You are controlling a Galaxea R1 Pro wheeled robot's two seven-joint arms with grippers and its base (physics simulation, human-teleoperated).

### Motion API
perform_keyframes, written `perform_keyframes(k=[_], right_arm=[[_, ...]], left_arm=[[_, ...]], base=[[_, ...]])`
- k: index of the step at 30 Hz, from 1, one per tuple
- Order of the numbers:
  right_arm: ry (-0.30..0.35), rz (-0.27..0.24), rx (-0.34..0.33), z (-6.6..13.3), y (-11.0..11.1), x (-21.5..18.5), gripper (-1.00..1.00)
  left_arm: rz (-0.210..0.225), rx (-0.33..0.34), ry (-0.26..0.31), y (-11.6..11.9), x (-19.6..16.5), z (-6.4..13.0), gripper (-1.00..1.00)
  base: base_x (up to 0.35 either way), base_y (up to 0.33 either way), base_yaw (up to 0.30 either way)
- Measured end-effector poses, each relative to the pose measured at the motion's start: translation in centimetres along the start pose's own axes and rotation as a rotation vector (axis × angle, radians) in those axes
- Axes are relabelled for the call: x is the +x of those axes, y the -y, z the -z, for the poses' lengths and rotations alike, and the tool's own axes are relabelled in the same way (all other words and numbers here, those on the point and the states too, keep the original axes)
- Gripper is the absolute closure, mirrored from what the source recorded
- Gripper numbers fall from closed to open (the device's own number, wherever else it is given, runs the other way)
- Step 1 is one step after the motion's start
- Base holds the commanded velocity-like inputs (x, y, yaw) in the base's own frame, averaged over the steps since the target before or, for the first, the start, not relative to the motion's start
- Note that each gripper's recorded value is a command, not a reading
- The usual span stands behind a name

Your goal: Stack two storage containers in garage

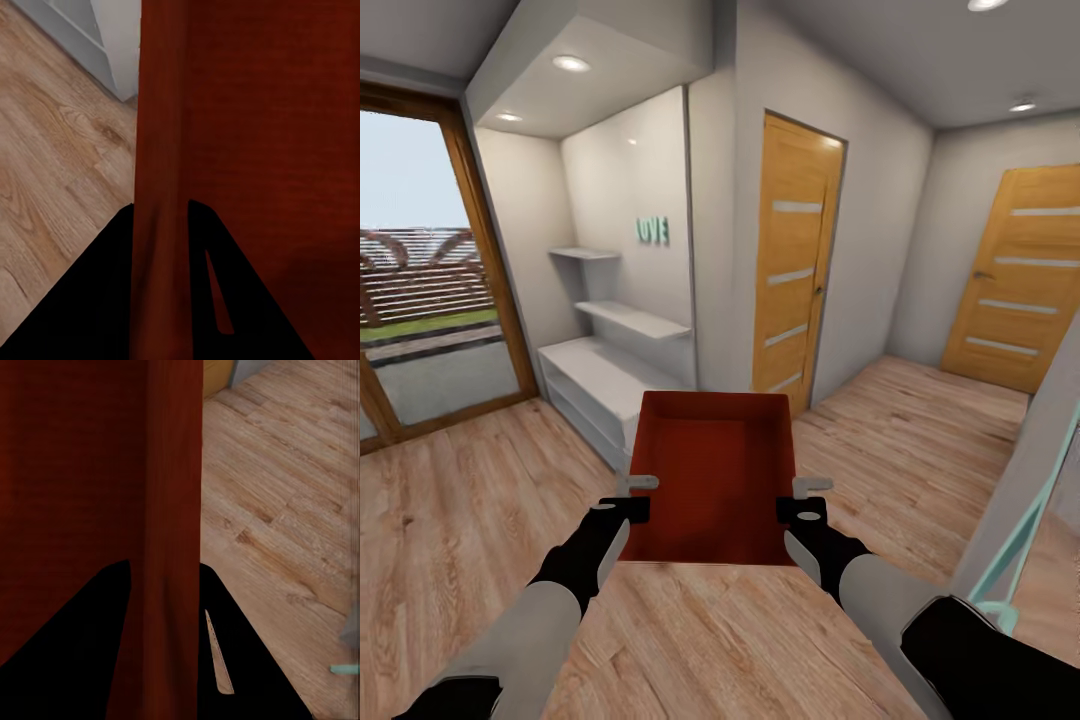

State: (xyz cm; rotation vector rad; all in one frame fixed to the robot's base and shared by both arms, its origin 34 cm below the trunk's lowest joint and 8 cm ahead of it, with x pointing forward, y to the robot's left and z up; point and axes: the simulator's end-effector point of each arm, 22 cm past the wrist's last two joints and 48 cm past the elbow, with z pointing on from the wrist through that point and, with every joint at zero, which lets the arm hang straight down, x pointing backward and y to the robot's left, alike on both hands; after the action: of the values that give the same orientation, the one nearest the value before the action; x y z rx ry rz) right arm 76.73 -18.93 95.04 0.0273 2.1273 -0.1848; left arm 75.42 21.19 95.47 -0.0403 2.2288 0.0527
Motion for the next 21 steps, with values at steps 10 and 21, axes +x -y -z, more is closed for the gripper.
perform_keyframes(k=[10,21], right_arm=[[0.0,0.0,0.0,0.0,-0.01,0.0,1.0],[0.0,0.0,0.0,0.0,-0.01,-0.01,1.0]], left_arm=[[0.0,0.0,0.0,-0.01,0.01,0.0,1.0],[0.0,0.0,0.0,-0.01,-0.01,0.0,1.0]], base=[[0.322,0.0,-0.172],[0.322,0.0,-0.004]])
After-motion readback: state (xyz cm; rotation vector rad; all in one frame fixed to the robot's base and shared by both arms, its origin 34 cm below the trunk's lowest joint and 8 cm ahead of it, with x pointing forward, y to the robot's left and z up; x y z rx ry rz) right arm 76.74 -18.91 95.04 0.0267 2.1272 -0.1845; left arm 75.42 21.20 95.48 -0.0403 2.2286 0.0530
